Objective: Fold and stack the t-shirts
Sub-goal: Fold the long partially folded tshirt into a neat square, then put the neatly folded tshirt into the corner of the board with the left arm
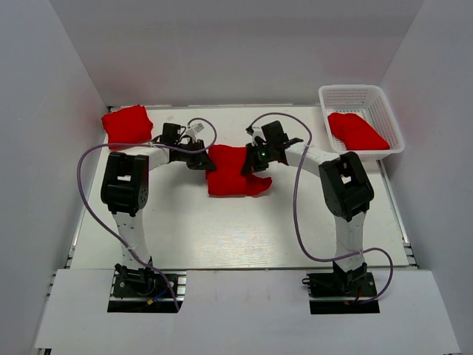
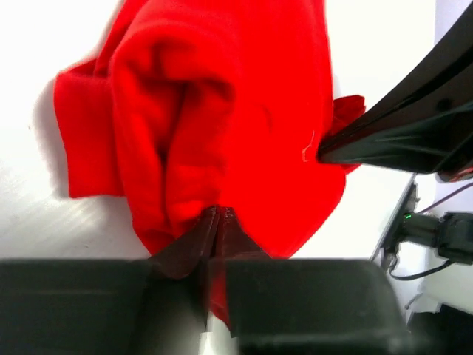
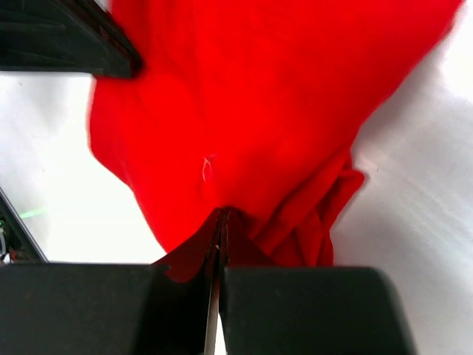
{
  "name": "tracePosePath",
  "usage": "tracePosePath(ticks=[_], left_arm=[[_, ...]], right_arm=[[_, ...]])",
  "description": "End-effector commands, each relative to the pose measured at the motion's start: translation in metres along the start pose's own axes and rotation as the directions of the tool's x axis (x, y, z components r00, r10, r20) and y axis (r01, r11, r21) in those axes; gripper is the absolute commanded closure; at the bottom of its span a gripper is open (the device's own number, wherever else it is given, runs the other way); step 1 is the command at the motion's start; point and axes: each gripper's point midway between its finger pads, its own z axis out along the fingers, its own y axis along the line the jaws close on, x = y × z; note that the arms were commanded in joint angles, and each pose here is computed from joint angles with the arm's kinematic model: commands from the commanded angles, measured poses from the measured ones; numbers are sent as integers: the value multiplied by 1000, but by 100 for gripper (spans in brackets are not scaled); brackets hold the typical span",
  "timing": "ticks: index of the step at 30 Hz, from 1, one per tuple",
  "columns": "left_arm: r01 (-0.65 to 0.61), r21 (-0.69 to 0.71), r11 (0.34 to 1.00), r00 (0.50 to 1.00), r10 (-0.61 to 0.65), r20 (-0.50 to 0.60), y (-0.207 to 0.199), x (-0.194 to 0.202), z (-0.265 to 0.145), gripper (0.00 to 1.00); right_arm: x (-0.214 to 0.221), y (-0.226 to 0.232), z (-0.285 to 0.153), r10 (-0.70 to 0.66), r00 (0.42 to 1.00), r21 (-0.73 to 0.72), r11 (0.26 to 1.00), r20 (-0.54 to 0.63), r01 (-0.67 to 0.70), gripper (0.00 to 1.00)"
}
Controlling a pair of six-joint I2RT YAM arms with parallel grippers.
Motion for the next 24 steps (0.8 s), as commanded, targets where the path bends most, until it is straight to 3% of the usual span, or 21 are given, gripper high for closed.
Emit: tracePosePath(ticks=[1, 3, 4, 5, 8, 12, 16, 24], left_arm=[[-119, 11, 993, 991, 117, 71, -31, -38, -27, 71], [-194, 13, 981, 974, 191, 121, -57, -61, -45, 56], [-191, -5, 982, 974, 190, 123, -64, -64, -53, 39], [-215, -57, 975, 964, 221, 146, -66, -74, -62, 32], [-229, -154, 961, 955, 252, 158, -73, -77, -85, 13], [-192, -249, 949, 968, 224, 109, -48, -49, -88, 7], [-144, -239, 960, 983, 166, 75, -27, -12, -74, 6], [-106, -203, 973, 982, 135, 131, -12, 1, -46, 6]], right_arm=[[-62, 36, -42, -110, 983, -6, 994, 147, 112, 100], [-77, 47, -54, -125, 974, -2, 992, 187, 128, 99], [-87, 56, -67, -153, 964, 3, 988, 220, 156, 95], [-95, 61, -77, -169, 955, 10, 985, 243, 172, 83], [-96, 70, -92, -177, 955, 20, 984, 236, 178, 64], [-83, 64, -101, -175, 960, 70, 984, 217, 164, 45], [-65, 46, -100, -135, 973, 119, 986, 189, 113, 39], [-43, 31, -106, -76, 982, 158, 986, 173, 49, 37]])
